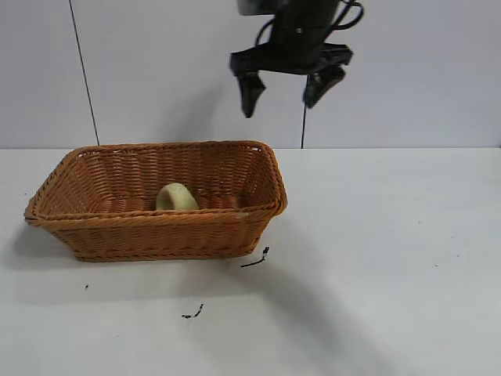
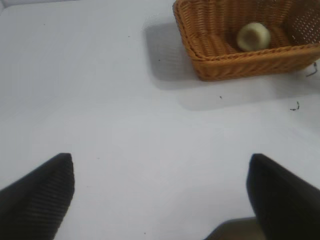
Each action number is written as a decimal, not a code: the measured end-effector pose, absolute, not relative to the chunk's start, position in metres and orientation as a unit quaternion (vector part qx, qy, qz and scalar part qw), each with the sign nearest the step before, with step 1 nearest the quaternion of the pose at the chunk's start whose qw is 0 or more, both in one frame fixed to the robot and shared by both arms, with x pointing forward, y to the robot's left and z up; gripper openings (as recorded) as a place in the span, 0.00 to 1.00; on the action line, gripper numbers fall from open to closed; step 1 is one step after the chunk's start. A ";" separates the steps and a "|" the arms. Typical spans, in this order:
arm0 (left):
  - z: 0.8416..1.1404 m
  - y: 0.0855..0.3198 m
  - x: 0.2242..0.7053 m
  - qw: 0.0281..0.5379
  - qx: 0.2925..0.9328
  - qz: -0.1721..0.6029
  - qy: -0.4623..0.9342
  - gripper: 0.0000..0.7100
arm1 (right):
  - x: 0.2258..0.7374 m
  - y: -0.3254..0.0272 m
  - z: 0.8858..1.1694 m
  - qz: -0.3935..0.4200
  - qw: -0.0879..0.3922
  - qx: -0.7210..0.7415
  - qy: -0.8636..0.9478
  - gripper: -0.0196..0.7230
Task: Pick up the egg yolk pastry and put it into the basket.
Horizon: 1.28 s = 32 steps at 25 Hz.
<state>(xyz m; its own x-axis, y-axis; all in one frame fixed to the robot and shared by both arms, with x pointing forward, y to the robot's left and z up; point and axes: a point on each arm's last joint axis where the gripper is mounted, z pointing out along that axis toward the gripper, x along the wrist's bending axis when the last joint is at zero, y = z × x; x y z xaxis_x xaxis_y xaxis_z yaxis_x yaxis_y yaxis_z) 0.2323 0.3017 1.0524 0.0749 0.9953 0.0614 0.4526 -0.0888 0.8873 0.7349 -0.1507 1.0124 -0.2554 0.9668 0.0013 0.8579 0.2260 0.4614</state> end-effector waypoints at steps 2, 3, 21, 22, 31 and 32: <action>1.052 0.302 0.232 0.364 0.637 0.373 0.569 0.98 | 0.743 -0.188 1.012 0.177 0.147 0.622 0.748 0.96; 1.052 0.302 0.232 0.364 0.637 0.373 0.569 0.98 | 0.746 -0.203 1.011 0.171 0.147 0.633 0.740 0.96; 1.052 0.302 0.232 0.364 0.637 0.373 0.569 0.98 | 0.715 -0.287 1.046 0.136 0.121 0.700 0.691 0.96; 1.052 0.302 0.232 0.364 0.637 0.373 0.569 0.98 | 0.705 -0.287 1.050 0.130 0.116 0.699 0.694 0.96; 1.052 0.302 0.232 0.364 0.637 0.373 0.569 0.98 | 0.551 -0.290 1.104 0.115 0.104 0.691 0.706 0.96; 1.052 0.302 0.232 0.364 0.637 0.373 0.569 0.98 | 0.532 -0.291 1.102 0.111 0.100 0.692 0.706 0.96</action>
